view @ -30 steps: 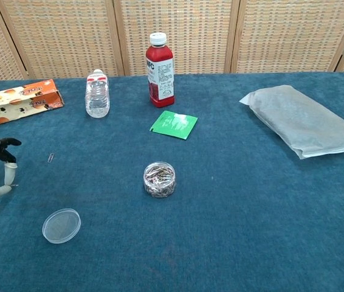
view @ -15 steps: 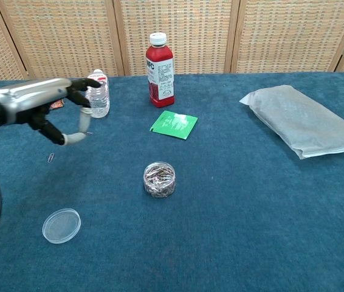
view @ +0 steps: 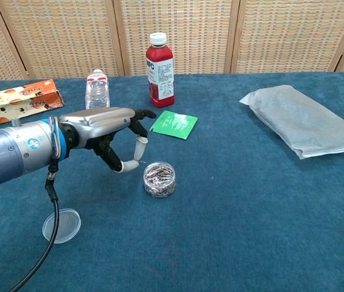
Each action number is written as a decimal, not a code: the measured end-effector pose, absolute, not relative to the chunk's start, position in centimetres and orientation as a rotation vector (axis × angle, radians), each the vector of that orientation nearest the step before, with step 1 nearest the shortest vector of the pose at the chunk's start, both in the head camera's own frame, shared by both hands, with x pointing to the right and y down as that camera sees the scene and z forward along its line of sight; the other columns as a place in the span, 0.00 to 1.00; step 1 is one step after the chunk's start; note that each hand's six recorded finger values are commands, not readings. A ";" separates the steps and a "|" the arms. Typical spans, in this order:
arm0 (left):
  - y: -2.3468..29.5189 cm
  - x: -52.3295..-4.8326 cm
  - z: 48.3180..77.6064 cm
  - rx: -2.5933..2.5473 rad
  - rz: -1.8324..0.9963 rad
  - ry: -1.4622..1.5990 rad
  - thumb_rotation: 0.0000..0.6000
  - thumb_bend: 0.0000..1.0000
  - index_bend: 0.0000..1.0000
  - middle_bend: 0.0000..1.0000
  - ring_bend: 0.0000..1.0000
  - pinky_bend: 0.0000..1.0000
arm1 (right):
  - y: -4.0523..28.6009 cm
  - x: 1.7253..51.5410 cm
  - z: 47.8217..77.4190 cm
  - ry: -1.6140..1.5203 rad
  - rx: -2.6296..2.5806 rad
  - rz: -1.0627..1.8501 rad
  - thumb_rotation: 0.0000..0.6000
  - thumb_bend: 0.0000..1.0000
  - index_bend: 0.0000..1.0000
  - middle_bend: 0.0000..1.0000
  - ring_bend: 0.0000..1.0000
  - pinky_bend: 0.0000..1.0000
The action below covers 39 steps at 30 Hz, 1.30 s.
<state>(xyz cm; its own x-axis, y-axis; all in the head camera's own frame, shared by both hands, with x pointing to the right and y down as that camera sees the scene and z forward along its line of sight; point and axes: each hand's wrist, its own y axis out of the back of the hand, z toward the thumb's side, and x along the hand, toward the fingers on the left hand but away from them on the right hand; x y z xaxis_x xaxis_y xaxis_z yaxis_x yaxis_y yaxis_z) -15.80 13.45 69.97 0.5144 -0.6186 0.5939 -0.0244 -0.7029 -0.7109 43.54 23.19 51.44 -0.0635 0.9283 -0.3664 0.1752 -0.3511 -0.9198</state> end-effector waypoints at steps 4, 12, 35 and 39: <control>13.7 -15.2 70.3 -2.121 -1.175 0.519 1.00 0.44 0.59 0.00 0.00 0.00 | 23.1 43.8 51.5 -1.213 -1.564 1.478 1.00 0.00 0.08 0.00 0.00 0.00; 13.8 -15.0 70.2 -2.154 -1.166 0.529 1.00 0.15 0.18 0.00 0.00 0.00 | 23.0 43.8 51.4 -1.212 -1.570 1.475 1.00 0.00 0.08 0.00 0.00 0.00; 10.3 -28.6 61.4 -1.792 -1.196 0.823 1.00 0.04 0.00 0.00 0.00 0.00 | 23.8 42.8 50.9 -1.189 -1.586 1.439 1.00 0.00 0.08 0.00 0.00 0.00; 12.6 -35.3 59.0 -1.640 -1.297 0.919 1.00 0.03 0.00 0.00 0.00 0.00 | 24.0 42.7 50.8 -1.187 -1.594 1.431 1.00 0.00 0.08 0.00 0.00 0.00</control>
